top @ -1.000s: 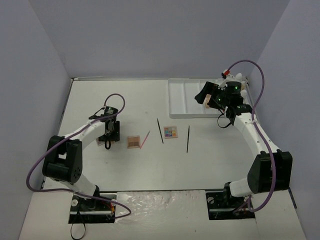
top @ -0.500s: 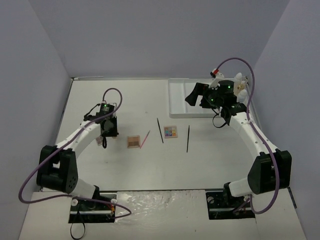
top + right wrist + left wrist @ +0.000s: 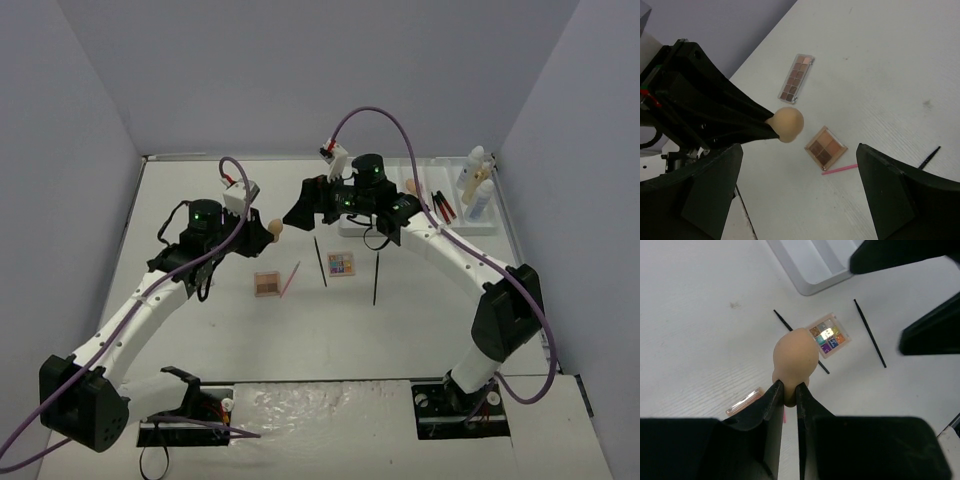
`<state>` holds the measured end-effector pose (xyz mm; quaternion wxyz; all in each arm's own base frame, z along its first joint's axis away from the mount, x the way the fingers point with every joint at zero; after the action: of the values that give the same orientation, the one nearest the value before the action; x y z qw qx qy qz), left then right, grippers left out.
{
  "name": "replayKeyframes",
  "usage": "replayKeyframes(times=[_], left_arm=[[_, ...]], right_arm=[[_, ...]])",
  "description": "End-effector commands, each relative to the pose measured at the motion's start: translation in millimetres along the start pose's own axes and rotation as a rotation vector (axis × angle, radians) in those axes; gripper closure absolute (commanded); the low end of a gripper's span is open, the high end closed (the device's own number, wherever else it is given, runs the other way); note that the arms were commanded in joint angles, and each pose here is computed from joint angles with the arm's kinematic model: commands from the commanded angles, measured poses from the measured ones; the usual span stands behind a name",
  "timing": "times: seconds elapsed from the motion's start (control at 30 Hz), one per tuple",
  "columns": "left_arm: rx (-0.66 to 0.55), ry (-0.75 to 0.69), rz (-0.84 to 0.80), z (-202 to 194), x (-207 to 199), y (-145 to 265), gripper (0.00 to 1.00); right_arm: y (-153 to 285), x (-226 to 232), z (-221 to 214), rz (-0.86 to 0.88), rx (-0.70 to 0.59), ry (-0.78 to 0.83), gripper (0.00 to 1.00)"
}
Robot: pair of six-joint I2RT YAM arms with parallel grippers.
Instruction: Organize the makeup
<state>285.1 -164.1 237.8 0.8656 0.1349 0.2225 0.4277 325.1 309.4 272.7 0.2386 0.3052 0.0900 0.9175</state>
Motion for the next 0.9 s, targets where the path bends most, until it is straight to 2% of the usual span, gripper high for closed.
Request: replayKeyframes(times=[0.0, 0.17, 0.33, 0.43, 0.5, 0.6, 0.67, 0.73, 0.87], left_arm=[[-0.179, -0.091, -0.121, 44, -30, 11, 1.00], [-0.221, -0.088, -0.150, 52, -37, 10, 1.00], [-0.228, -0.089, -0.172, 54, -43, 8, 1.00], [-0.227, -0.084, -0.170, 53, -42, 6, 1.00], [-0.221, -0.080, -0.163, 51, -40, 3, 1.00], [-0.209, -0.068, -0.137, 49, -36, -1, 0.98], [-0.197, -0.059, -0.114, 46, -32, -4, 0.90], [-0.183, -0.035, -0.064, 44, -25, -6, 0.75], [-0.116, 0.011, 0.083, 30, -4, -8, 0.36]], right_arm=[[-12, 27, 27, 0.113, -0.083, 0.024, 0.07], [-26, 29, 12, 0.134, -0.043, 0.006, 0.11], [-31, 27, 8, 0.141, -0.042, -0.010, 0.21], [-31, 28, 8, 0.145, -0.044, -0.007, 0.39], [-30, 29, 8, 0.152, -0.043, -0.004, 0.61], [-29, 30, 7, 0.160, -0.038, 0.002, 0.86], [-28, 28, 5, 0.152, -0.035, 0.012, 1.00], [-25, 21, 5, 0.107, -0.042, 0.031, 1.00], [-6, -23, 16, -0.104, -0.087, 0.034, 1.00]])
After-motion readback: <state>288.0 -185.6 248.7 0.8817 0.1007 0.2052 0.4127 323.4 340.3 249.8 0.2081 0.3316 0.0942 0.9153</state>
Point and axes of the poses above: each gripper's point midway between its finger pads, its own y axis back along the fingers, its own x axis along the line the jaws close on, z = x × y, the point moved 4 cm from there along y, back along the fingers, and after that the axes turned 1 degree about -y, right-handed, at the moved point
